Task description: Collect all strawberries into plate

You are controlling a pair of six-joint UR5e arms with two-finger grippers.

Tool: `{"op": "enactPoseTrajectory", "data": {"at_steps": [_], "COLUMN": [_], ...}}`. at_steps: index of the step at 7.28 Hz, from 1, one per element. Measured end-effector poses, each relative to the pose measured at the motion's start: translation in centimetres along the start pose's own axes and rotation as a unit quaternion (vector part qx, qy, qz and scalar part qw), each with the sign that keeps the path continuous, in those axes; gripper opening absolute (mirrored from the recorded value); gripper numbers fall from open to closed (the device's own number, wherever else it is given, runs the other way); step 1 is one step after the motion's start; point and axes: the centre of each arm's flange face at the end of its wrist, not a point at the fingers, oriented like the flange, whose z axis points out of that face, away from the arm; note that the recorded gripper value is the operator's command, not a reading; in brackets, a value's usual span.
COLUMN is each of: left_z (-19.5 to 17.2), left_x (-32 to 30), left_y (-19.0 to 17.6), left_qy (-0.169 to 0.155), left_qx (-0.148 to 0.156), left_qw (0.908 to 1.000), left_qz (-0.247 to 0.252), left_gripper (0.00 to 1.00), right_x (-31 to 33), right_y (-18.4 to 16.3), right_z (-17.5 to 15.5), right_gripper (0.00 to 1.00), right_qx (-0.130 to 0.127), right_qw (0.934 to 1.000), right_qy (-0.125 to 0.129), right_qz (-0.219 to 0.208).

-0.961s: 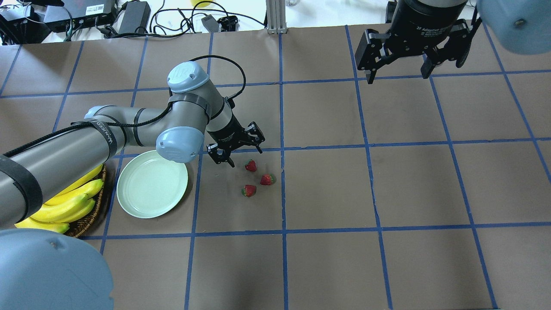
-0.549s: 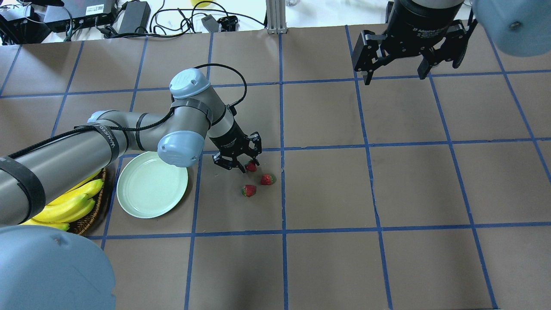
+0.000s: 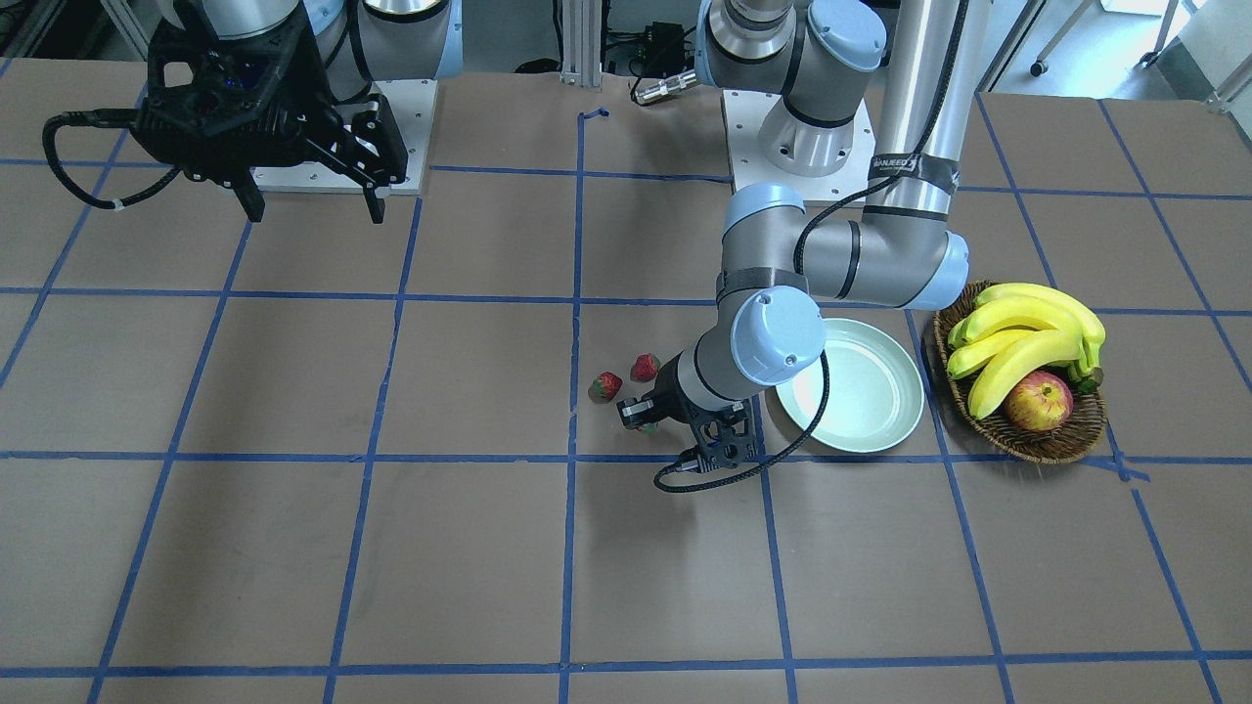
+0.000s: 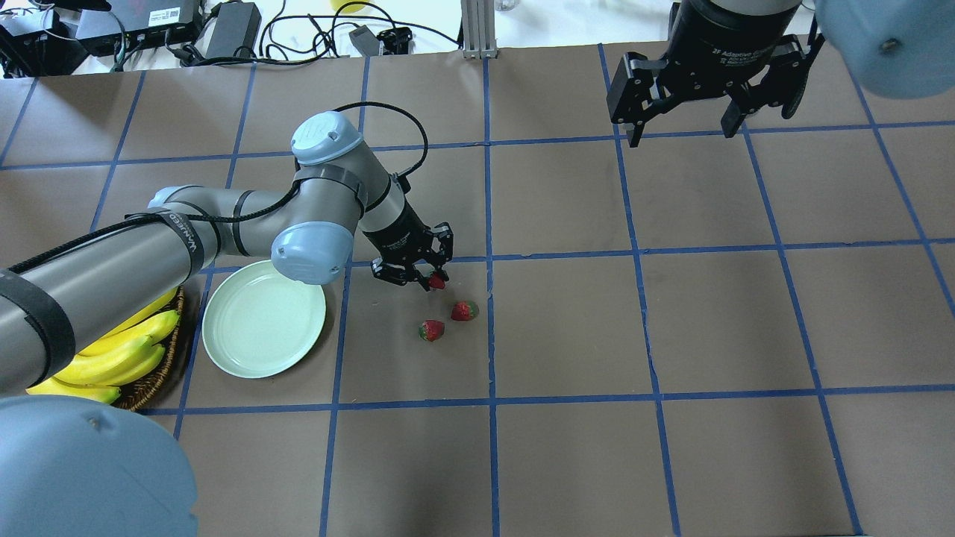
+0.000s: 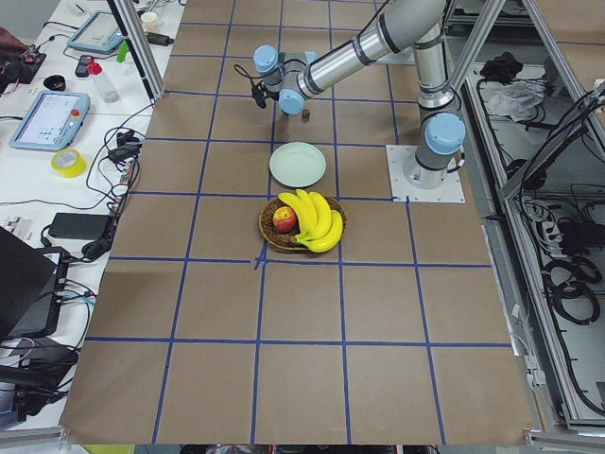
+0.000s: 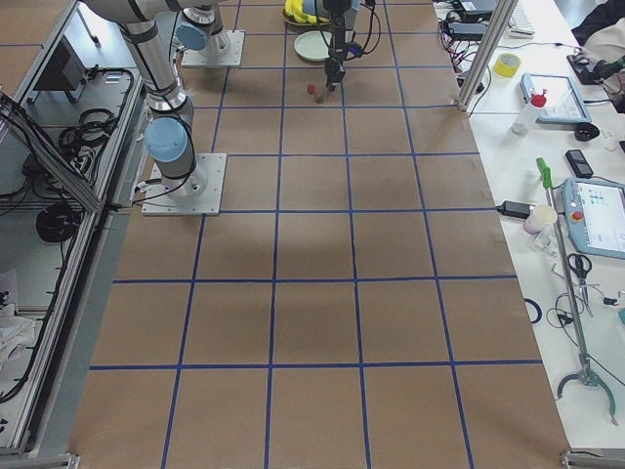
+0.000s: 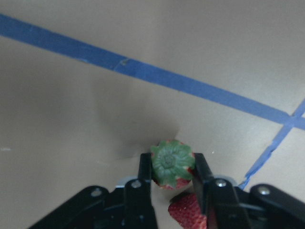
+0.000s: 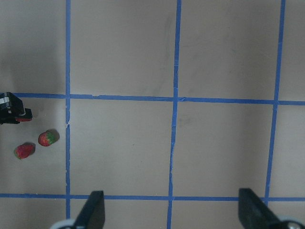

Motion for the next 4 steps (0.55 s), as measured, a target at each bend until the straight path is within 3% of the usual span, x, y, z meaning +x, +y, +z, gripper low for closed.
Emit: {"op": "enactPoseTrajectory", "data": {"at_steps": [3, 4], "left_z": [-7.3, -9.7], "left_x": [-0.3, -1.4], "left_y": [-2.8, -3.5], "left_qy": [-0.004, -0.035], "left_qx": [0.034, 0.044], "left_qw": [0.9994, 0.9975], "left_qz": [0.008, 0.043], "left_gripper": [0.00, 0.00], "right_x": [0.0, 0.0], "right_y": [0.0, 0.0], "right_z": [-0.1, -0.1], "right_gripper": [1.00, 1.00], "right_qx": [0.001, 0.001], "right_qw": [1.0000, 1.0000], "right_qy": [0.000, 0.000], "right_qz": [0.000, 0.000]}}
